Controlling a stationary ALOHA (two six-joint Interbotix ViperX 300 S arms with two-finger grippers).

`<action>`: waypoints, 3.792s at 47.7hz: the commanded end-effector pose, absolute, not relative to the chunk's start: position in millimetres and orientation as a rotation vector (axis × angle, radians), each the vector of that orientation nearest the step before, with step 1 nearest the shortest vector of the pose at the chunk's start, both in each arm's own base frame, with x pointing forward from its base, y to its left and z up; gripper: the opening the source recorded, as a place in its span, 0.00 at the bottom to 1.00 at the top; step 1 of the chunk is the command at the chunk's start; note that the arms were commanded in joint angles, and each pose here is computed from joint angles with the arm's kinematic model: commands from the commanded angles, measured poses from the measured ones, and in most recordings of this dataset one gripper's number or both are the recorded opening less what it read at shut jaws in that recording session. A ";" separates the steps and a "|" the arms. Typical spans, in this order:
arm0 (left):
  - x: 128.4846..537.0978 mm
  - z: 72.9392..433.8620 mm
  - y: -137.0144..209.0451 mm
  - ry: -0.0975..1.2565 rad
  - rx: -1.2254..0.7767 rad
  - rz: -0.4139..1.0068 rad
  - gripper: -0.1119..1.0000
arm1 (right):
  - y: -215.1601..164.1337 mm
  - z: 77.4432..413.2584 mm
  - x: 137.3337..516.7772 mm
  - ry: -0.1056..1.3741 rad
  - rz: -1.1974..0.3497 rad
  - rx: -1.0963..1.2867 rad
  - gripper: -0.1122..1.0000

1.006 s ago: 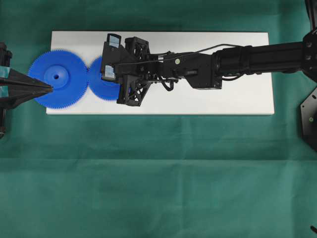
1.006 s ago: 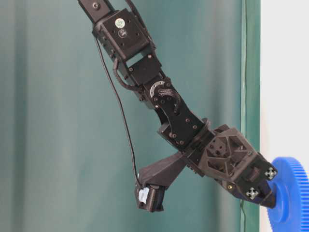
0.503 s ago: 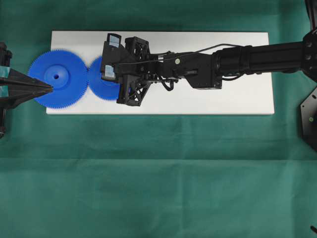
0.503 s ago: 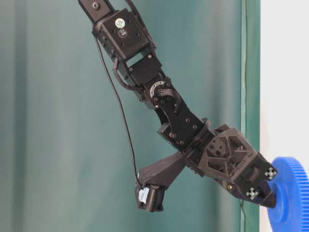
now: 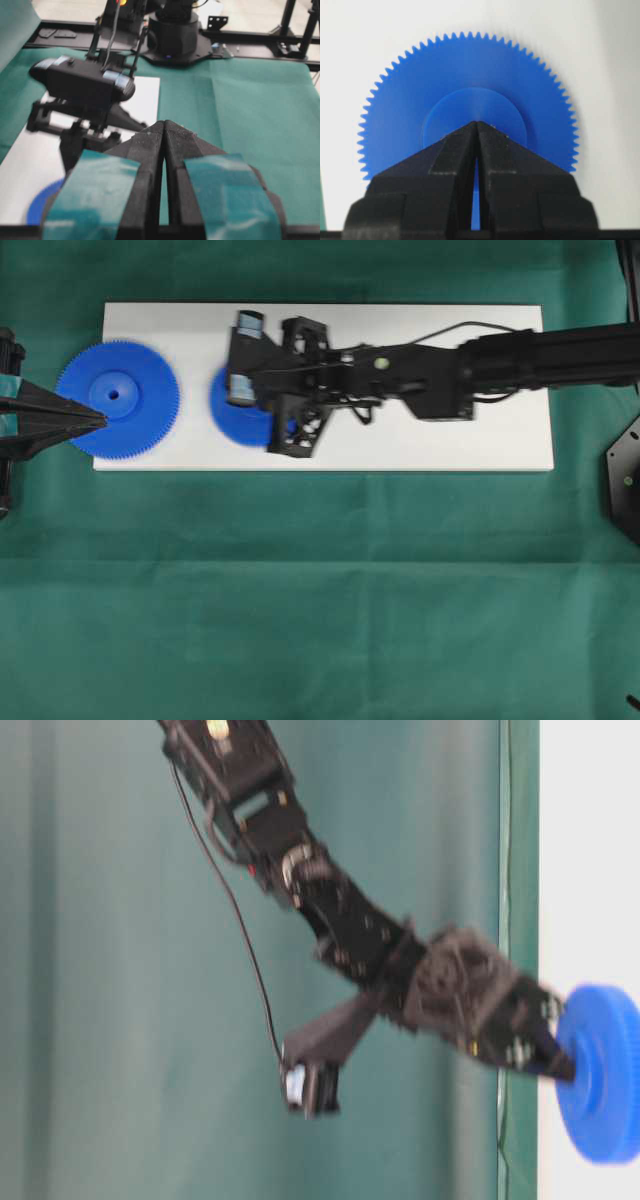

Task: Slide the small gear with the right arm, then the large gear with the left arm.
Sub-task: 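Slide the small gear back right to its starting spot, then lift the right gripper off the small gear and retract it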

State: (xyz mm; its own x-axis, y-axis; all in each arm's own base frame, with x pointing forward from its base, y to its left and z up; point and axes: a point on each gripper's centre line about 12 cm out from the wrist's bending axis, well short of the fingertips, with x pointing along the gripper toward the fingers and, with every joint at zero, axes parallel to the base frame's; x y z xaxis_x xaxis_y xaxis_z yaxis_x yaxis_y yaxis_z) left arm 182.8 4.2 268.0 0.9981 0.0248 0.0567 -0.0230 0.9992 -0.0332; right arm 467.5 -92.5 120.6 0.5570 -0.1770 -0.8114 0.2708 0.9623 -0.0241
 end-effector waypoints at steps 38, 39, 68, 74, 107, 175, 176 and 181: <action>185.3 276.1 4.9 -0.079 -0.035 0.027 0.10 | -96.7 91.4 235.6 0.990 -0.536 0.469 0.56; 185.5 275.9 5.0 -0.077 -0.037 0.028 0.10 | -96.8 90.5 232.4 0.995 -0.547 0.480 0.56; 186.5 274.2 5.0 -0.066 -0.037 0.028 0.10 | -91.5 88.6 174.7 1.065 -0.706 0.604 0.56; 186.6 274.6 4.9 -0.066 -0.034 0.027 0.10 | -90.1 93.3 171.0 1.039 -0.707 0.602 0.56; 186.5 274.0 5.0 -0.065 -0.035 0.028 0.10 | -106.8 139.8 193.1 0.915 -0.695 0.492 0.56; 186.2 271.2 8.5 -0.058 -0.038 0.047 0.10 | -54.3 227.5 211.3 0.306 -0.279 0.288 0.56; 186.0 271.5 8.5 -0.059 -0.038 0.047 0.10 | -52.8 227.4 211.4 0.306 -0.272 0.289 0.56; 186.0 271.5 8.5 -0.059 -0.038 0.047 0.10 | -44.0 227.8 212.3 0.301 -0.229 0.282 0.56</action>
State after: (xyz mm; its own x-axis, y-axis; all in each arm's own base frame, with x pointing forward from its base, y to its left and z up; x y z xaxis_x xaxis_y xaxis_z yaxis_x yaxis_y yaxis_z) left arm 183.9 7.7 266.1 0.9980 0.0441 0.0459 -0.0424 0.9984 -0.0362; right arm 210.0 -49.7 222.9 0.9155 -0.2063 -0.3454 0.2965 0.9263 0.2327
